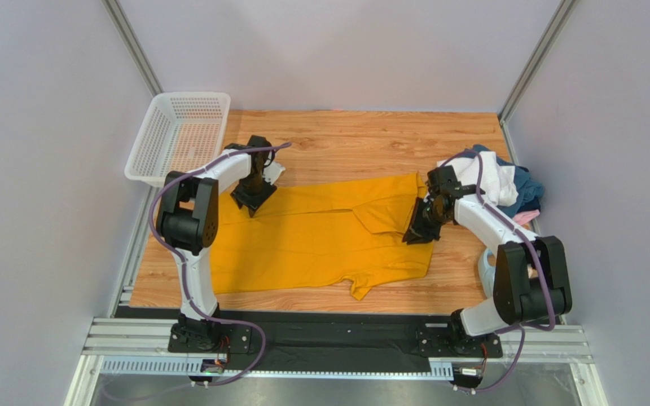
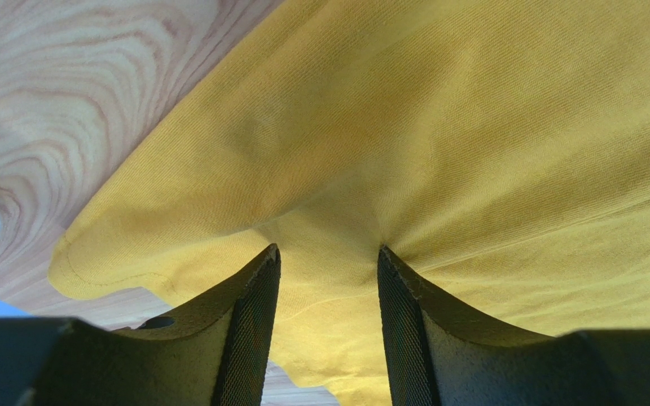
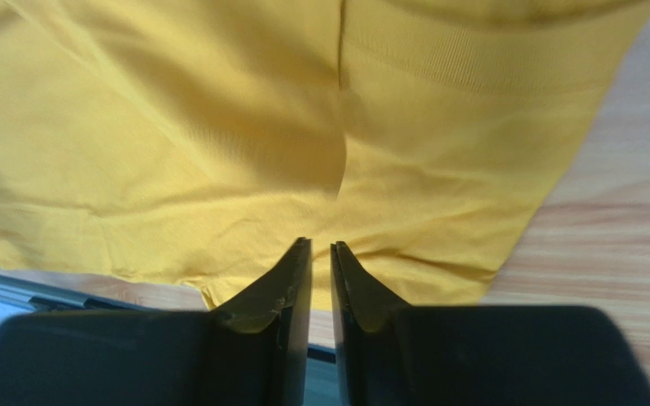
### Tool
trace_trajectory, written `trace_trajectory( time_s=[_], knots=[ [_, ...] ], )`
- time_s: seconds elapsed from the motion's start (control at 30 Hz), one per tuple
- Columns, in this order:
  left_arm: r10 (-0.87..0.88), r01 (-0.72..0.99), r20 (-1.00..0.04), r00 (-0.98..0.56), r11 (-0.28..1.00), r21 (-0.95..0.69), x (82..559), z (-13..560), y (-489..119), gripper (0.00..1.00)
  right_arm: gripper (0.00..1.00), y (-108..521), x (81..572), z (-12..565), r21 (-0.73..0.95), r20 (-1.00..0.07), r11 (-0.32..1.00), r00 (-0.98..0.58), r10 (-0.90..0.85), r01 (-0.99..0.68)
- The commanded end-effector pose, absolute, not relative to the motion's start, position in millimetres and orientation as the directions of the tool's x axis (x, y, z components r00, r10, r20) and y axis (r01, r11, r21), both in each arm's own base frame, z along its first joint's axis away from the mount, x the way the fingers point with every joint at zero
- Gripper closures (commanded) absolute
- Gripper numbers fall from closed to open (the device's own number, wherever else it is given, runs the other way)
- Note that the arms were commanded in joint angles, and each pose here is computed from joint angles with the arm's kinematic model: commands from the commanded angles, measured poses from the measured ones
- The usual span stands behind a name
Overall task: Fold and stack the t-shirts
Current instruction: Fold the flattened tshirt in 1/3 of the way
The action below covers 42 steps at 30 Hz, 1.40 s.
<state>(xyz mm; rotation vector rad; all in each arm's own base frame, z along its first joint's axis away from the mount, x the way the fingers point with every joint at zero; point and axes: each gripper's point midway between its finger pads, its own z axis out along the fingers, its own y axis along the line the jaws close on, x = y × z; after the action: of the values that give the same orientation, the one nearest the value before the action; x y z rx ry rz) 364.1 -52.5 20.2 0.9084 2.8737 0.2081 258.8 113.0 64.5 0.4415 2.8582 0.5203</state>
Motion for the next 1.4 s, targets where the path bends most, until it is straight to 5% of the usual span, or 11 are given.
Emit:
trace_trajectory(
  time_s=[0.0,0.17,0.33,0.5,0.73,1.0,1.37],
  knots=[
    [0.583,0.571,-0.07,-0.809,0.809,0.141,365.1,17.6,-54.6,0.47,0.67,134.6,218.5,30.1,0.382,0.012,0.886,-0.96,0.279,0.262],
    [0.583,0.571,-0.07,-0.809,0.809,0.141,364.0,19.4,-54.3,0.47,0.49,130.0,234.8,42.8,0.349,-0.044,0.904,-0.959,0.279,0.246],
    [0.582,0.569,-0.069,-0.81,0.81,0.143,363.1,19.1,-53.9,0.47,0.49,136.9,288.6,115.2,0.398,-0.221,0.899,-0.932,0.288,0.183],
    [0.578,0.566,-0.072,-0.813,0.813,0.138,362.0,20.1,-54.6,0.47,0.51,157.3,335.0,139.0,0.474,-0.279,0.87,-0.914,0.296,0.137],
    [0.584,0.57,-0.068,-0.809,0.807,0.154,359.2,21.5,-50.9,0.47,0.58,184.8,360.9,71.4,0.553,-0.113,0.81,-0.946,0.304,0.195],
    [0.591,0.576,-0.064,-0.804,0.801,0.165,360.7,19.6,-49.0,0.47,0.6,204.5,330.7,39.7,0.651,0.08,0.697,-0.94,0.33,0.3],
    [0.585,0.571,-0.07,-0.808,0.806,0.153,363.6,19.9,-52.2,0.47,0.6,198.9,306.1,55.3,0.663,0.061,0.69,-0.94,0.337,0.291]
  ],
)
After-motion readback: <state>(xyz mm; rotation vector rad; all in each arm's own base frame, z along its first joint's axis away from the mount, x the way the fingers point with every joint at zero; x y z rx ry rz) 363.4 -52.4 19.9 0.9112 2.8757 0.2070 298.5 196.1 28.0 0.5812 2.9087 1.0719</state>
